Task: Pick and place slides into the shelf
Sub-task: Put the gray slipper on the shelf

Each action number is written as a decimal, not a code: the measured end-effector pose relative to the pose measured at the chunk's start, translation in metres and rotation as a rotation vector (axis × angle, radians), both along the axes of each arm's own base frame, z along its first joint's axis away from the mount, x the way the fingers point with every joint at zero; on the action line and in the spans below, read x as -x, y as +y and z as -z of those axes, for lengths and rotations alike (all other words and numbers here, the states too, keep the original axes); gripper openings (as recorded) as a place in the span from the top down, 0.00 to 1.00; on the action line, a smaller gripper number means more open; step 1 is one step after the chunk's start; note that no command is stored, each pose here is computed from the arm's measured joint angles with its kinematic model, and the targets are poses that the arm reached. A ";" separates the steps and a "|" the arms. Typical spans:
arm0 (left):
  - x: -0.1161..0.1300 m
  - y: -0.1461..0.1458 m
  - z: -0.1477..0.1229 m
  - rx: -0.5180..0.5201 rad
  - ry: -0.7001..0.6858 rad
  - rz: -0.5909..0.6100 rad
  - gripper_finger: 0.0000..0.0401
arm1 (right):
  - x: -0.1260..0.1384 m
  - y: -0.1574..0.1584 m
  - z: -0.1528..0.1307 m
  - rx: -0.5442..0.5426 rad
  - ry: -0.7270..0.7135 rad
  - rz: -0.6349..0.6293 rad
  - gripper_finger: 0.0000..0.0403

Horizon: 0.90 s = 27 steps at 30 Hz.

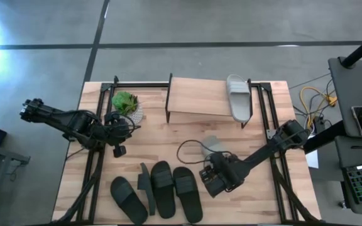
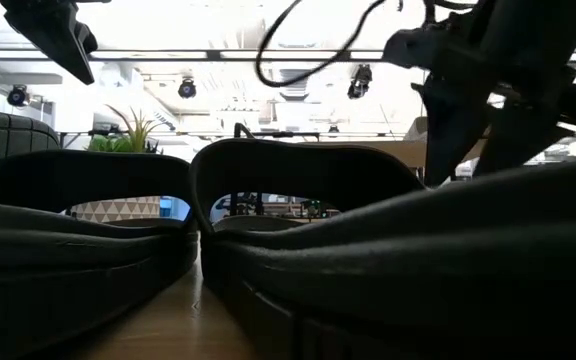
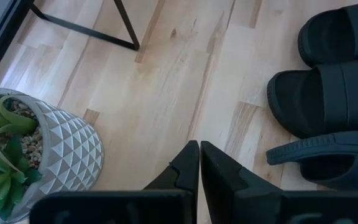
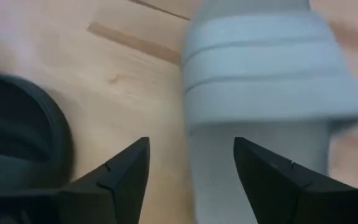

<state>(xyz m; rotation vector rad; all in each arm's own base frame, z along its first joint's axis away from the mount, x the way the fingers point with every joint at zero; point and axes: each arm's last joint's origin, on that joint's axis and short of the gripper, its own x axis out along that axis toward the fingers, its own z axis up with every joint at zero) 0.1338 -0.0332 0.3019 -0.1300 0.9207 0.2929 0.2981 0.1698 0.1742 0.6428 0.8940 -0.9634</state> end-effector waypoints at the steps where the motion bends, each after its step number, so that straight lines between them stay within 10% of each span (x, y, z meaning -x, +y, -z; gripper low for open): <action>1: 0.000 0.000 0.000 0.001 0.000 -0.001 1.00 | -0.001 -0.001 0.000 0.013 0.021 -0.041 0.43; 18: 0.000 0.000 0.000 0.031 -0.010 -0.042 1.00 | -0.027 -0.028 -0.014 0.119 0.192 -0.404 0.45; 27: 0.000 -0.001 0.000 0.077 -0.004 -0.044 1.00 | -0.028 -0.029 -0.017 -0.027 0.239 -0.490 0.45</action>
